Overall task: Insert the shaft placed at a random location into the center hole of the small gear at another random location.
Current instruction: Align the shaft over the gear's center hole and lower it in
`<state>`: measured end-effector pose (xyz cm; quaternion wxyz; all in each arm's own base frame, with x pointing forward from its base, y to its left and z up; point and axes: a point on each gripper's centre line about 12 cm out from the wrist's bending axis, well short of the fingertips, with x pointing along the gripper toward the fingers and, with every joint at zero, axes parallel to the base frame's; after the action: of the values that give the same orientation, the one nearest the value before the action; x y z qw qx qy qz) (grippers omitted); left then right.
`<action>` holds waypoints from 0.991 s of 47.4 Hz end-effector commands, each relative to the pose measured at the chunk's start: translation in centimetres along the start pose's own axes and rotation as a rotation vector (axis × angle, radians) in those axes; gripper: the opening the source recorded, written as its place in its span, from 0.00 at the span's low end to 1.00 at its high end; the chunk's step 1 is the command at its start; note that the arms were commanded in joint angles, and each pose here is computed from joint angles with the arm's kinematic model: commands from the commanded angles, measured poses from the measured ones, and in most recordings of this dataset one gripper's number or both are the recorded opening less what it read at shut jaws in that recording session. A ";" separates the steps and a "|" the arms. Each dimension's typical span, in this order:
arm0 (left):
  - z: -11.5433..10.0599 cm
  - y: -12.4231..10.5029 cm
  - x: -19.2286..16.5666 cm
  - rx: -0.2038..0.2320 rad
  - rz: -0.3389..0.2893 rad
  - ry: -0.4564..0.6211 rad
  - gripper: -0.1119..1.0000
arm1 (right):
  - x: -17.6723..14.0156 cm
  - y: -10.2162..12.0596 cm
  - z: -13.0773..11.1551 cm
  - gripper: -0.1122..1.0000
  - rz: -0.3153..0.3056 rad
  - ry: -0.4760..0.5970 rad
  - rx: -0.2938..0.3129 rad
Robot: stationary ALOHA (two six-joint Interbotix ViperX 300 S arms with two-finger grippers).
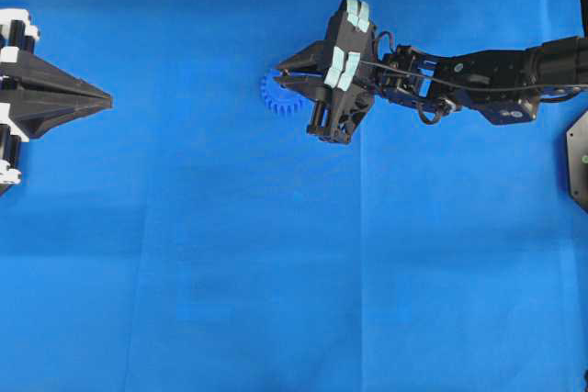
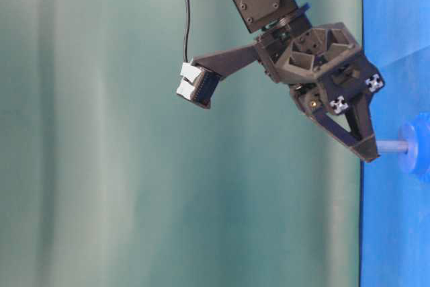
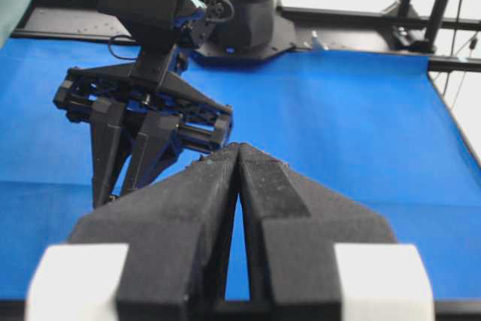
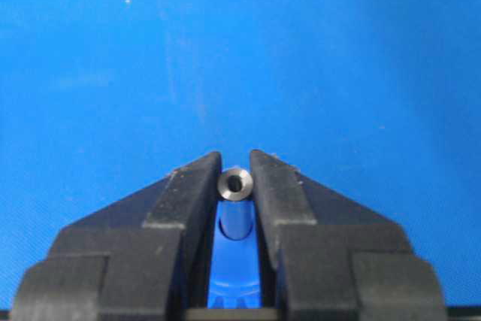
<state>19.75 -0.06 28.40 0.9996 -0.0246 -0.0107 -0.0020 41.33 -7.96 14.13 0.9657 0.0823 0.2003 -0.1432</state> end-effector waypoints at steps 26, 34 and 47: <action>0.3 0.0 0.1 -0.001 0.001 -0.008 0.10 | 0.8 0.1 -0.2 0.14 -0.001 -0.004 0.004; 0.3 0.0 0.1 -0.001 0.001 -0.008 0.10 | 1.0 0.1 -0.5 0.14 -0.002 0.005 0.002; 0.3 0.0 0.1 -0.002 0.000 -0.008 0.10 | 1.2 0.1 -1.0 0.14 -0.004 0.017 0.000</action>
<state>19.74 -0.06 28.34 0.9996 -0.0253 -0.0099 -0.0020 41.45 -7.93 11.60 0.9592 0.0836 0.2279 -0.1448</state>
